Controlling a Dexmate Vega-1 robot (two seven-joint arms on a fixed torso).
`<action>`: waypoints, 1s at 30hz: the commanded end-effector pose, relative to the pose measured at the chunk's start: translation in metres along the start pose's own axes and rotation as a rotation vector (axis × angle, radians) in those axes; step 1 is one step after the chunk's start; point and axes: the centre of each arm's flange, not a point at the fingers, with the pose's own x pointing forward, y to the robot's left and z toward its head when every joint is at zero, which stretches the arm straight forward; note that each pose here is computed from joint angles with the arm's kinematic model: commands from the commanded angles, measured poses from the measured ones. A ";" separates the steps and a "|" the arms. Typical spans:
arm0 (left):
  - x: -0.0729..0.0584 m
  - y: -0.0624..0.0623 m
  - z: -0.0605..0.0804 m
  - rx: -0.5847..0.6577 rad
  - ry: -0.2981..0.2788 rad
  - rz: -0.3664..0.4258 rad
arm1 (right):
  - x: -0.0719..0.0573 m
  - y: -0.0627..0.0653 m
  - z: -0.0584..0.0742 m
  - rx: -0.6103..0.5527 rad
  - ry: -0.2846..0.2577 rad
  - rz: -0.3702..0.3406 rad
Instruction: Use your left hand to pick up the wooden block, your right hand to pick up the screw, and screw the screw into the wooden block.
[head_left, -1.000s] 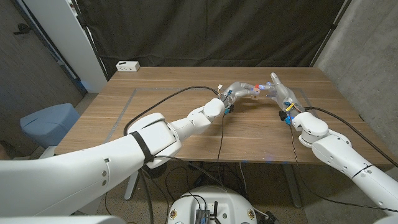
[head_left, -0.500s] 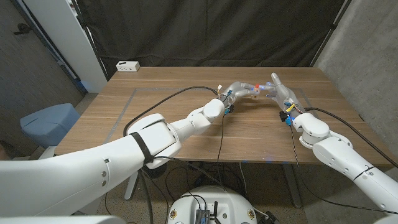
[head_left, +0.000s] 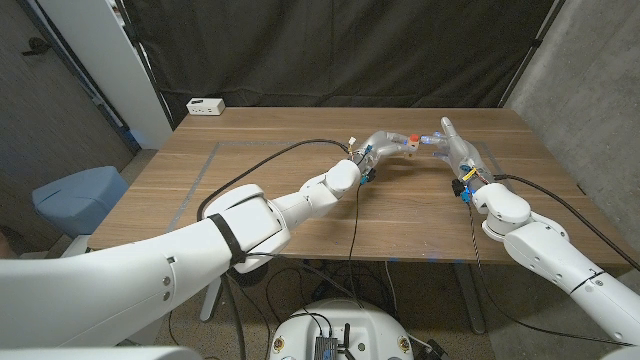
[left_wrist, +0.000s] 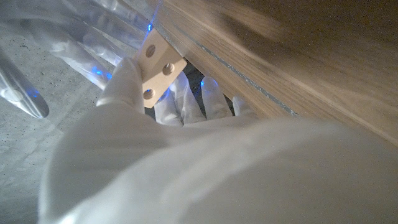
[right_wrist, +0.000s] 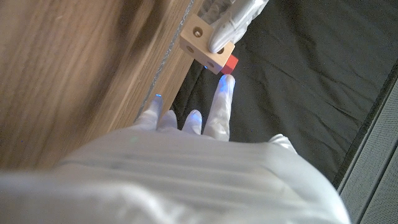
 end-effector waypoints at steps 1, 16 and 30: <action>-0.002 0.000 0.001 0.001 -0.022 0.005 | -0.001 -0.003 -0.002 -0.001 0.006 -0.028; -0.003 -0.002 0.003 0.000 -0.031 0.000 | 0.005 -0.003 0.000 -0.007 -0.002 0.018; -0.003 -0.003 0.003 0.003 -0.036 -0.003 | 0.011 0.001 0.001 -0.009 -0.005 0.072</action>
